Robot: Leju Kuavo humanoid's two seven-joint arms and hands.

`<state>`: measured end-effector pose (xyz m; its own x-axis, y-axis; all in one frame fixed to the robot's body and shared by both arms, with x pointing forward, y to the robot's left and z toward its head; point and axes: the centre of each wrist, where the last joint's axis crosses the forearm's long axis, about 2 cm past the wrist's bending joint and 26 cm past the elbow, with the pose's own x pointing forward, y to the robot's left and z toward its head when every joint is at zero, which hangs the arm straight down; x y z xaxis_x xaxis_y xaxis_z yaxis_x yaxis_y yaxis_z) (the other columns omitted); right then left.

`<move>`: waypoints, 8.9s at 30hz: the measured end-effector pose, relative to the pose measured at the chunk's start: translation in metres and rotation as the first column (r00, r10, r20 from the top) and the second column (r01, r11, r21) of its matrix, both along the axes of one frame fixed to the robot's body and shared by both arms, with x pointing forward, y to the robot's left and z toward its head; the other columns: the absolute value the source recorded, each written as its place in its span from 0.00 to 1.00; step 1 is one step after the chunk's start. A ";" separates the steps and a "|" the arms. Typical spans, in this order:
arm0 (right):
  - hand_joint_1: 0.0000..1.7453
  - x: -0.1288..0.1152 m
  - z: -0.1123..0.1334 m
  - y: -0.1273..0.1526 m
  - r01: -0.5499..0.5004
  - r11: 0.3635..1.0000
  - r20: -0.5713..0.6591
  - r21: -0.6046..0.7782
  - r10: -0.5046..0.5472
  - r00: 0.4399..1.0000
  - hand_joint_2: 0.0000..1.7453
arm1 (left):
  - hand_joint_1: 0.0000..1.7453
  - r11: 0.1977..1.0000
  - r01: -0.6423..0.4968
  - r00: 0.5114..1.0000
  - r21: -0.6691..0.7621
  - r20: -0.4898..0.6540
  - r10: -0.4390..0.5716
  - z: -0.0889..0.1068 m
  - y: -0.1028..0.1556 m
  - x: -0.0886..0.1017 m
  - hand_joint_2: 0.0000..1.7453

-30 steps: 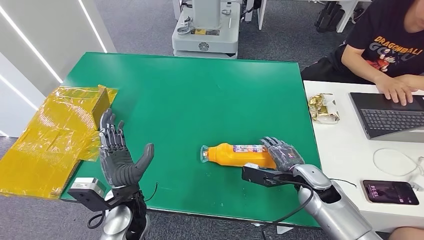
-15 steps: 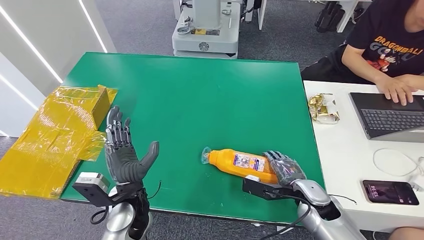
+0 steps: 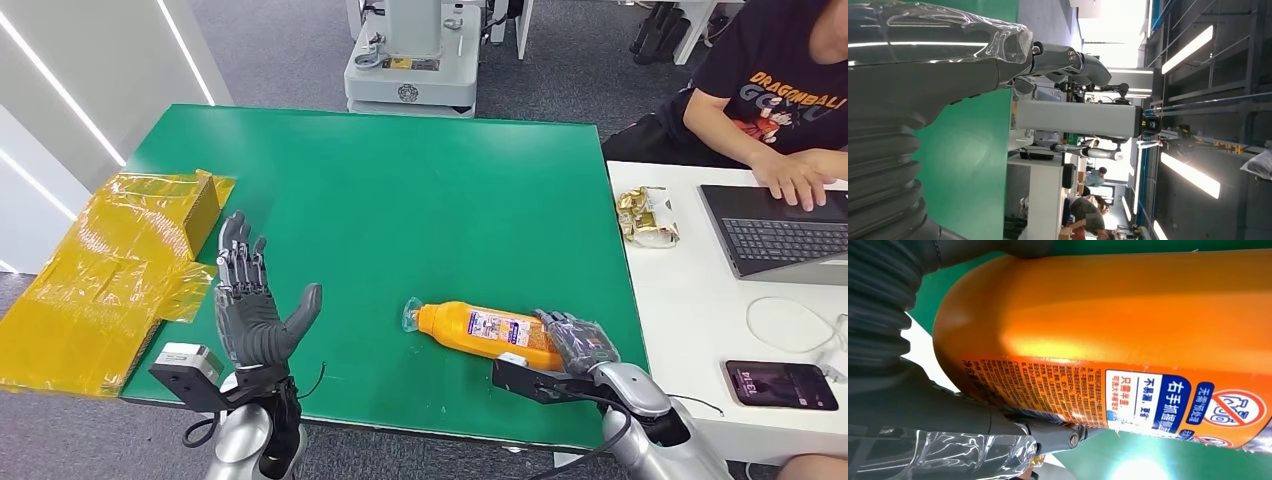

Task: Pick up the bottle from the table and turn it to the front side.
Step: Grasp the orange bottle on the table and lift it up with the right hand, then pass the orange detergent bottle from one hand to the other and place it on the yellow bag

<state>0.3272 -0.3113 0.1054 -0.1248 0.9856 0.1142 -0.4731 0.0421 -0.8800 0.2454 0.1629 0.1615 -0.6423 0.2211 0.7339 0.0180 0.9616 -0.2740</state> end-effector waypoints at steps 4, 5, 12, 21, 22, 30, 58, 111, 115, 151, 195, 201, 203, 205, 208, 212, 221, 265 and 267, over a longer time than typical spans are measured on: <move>1.00 -0.001 -0.001 0.000 -0.006 1.000 0.018 0.004 0.006 1.000 1.00 | 0.00 1.000 0.002 1.000 0.002 -0.008 -0.002 -0.002 -0.001 0.000 1.00; 1.00 -0.002 -0.002 0.001 -0.007 1.000 0.022 0.007 0.007 1.000 1.00 | 0.00 1.000 0.002 1.000 0.003 -0.009 -0.002 -0.003 -0.001 0.000 1.00; 1.00 -0.001 -0.001 0.007 -0.022 0.999 0.082 0.048 0.018 0.996 1.00 | 0.00 1.000 -0.002 1.000 0.005 -0.020 0.003 -0.005 -0.002 0.000 1.00; 1.00 0.003 0.010 0.029 -0.052 0.988 0.282 0.144 0.009 0.959 1.00 | 0.00 1.000 -0.013 1.000 0.005 -0.027 0.013 -0.006 -0.004 0.000 1.00; 1.00 0.003 0.011 0.031 -0.062 0.985 0.309 0.162 0.009 0.951 1.00 | 0.00 1.000 -0.014 1.000 0.005 -0.027 0.014 -0.006 -0.004 0.000 1.00; 1.00 -0.018 0.024 0.069 -0.190 0.934 0.561 0.301 -0.012 0.828 1.00 | 0.00 0.999 -0.031 0.999 0.005 -0.020 0.031 -0.008 -0.006 0.000 1.00; 1.00 -0.089 0.013 0.126 -0.387 0.653 0.672 0.651 -0.258 0.694 1.00 | 0.00 0.947 0.314 0.946 -0.066 -0.061 -0.317 -0.024 -0.031 -0.030 1.00; 1.00 -0.001 -0.006 0.184 -0.448 0.667 0.459 0.595 0.175 0.871 1.00 | 0.00 0.963 0.262 0.965 0.061 -0.042 -0.260 -0.020 -0.010 -0.006 1.00; 1.00 -0.001 -0.006 0.186 -0.444 0.674 0.435 0.590 0.198 0.878 1.00 | 0.00 0.977 0.164 0.986 0.133 -0.003 -0.165 -0.016 0.004 -0.002 1.00; 1.00 0.016 0.004 0.194 -0.448 0.674 0.434 0.588 0.204 0.877 1.00 | 1.00 0.967 0.180 0.980 0.181 0.056 -0.193 0.004 0.011 0.017 1.00; 0.00 -0.060 0.049 0.192 -0.626 0.433 0.736 0.648 -0.144 0.662 1.00 | 1.00 0.942 -0.118 0.993 0.314 0.054 0.106 -0.006 0.029 0.034 1.00; 0.00 -0.067 0.049 0.189 -0.611 0.433 0.725 0.663 -0.166 0.669 1.00 | 1.00 0.867 -0.216 0.976 0.449 0.083 0.201 -0.007 0.048 0.041 1.00; 0.00 -0.069 0.048 0.188 -0.605 0.434 0.720 0.668 -0.171 0.672 1.00 | 1.00 0.792 -0.276 0.960 0.544 0.120 0.252 -0.008 0.059 0.043 1.00; 0.00 -0.072 0.046 0.187 -0.597 0.434 0.713 0.675 -0.176 0.678 1.00 | 1.00 0.700 -0.333 0.940 0.632 0.166 0.298 -0.010 0.073 0.045 1.00; 0.00 -0.076 0.042 0.184 -0.588 0.433 0.704 0.684 -0.177 0.688 1.00 | 1.00 0.550 -0.404 0.905 0.731 0.230 0.359 -0.013 0.099 0.051 1.00; 0.00 -0.081 0.039 0.182 -0.581 0.426 0.694 0.694 -0.180 0.697 1.00 | 1.00 0.290 -0.481 0.844 0.827 0.348 0.408 -0.016 0.137 0.058 1.00; 0.00 -0.092 0.033 0.176 -0.569 0.421 0.683 0.707 -0.192 0.705 1.00 | 1.00 -0.276 -0.468 0.755 0.839 0.542 0.369 -0.022 0.192 0.059 1.00; 0.00 -0.074 0.035 0.164 -0.587 0.349 0.668 0.731 -0.187 0.720 1.00 | 0.00 -0.649 0.127 0.956 0.750 0.082 0.281 -0.071 0.268 0.111 1.00; 0.00 -0.073 0.035 0.165 -0.588 0.350 0.669 0.729 -0.183 0.720 1.00 | 0.00 -0.645 0.136 0.952 0.752 0.080 0.294 -0.071 0.269 0.112 1.00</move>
<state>0.2547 -0.1467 0.1400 -0.7115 0.2630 0.6516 -0.0420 0.9097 -0.4130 0.3572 0.4318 0.0906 -0.3813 -0.8493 -0.3652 0.0727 -0.4214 0.9040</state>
